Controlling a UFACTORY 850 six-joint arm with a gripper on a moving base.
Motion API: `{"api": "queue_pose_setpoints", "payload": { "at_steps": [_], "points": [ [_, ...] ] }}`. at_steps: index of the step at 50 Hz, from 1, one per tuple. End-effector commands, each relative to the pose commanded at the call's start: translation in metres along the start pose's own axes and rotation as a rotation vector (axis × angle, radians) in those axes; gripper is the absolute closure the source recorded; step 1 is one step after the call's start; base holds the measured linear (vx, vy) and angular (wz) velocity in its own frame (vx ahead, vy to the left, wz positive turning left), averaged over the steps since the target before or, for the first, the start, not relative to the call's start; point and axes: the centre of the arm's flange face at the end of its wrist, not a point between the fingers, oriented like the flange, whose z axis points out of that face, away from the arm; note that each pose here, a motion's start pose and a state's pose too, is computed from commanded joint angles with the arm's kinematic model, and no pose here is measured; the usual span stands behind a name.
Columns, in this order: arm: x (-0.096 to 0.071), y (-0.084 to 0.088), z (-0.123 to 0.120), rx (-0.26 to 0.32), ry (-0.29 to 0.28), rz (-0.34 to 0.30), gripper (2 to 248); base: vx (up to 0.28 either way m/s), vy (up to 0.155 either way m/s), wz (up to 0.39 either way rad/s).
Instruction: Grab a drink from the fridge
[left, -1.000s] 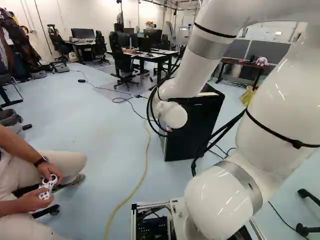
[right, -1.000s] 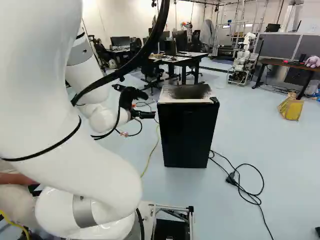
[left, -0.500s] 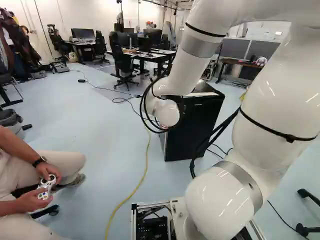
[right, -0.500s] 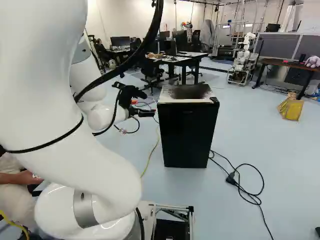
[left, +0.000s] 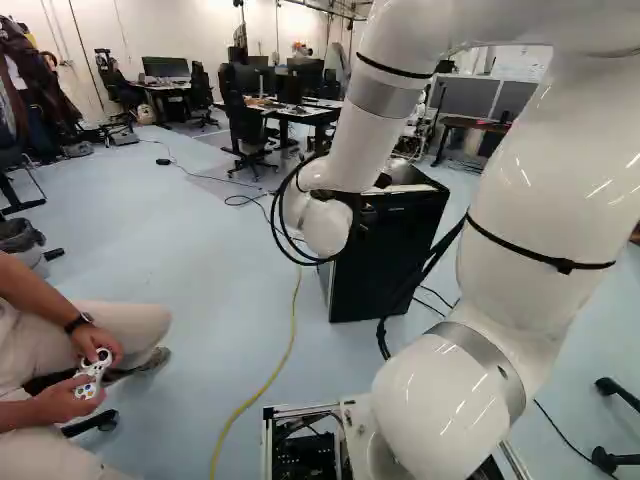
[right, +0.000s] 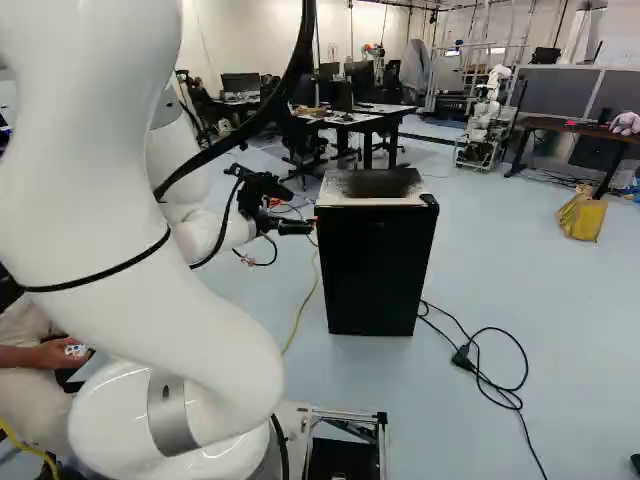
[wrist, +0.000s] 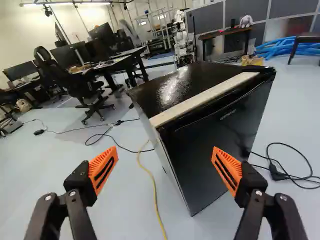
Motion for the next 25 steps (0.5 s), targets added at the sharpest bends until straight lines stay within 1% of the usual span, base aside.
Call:
{"api": "queue_pose_setpoints", "payload": {
  "at_steps": [17, 25],
  "points": [
    [-0.011, 0.009, 0.006, -0.087, 0.046, -0.004, 3, 0.000, 0.000, 0.000],
    [-0.016, 0.012, 0.009, -0.119, 0.066, -0.012, 3, 0.000, 0.000, 0.000]
  ]
}}
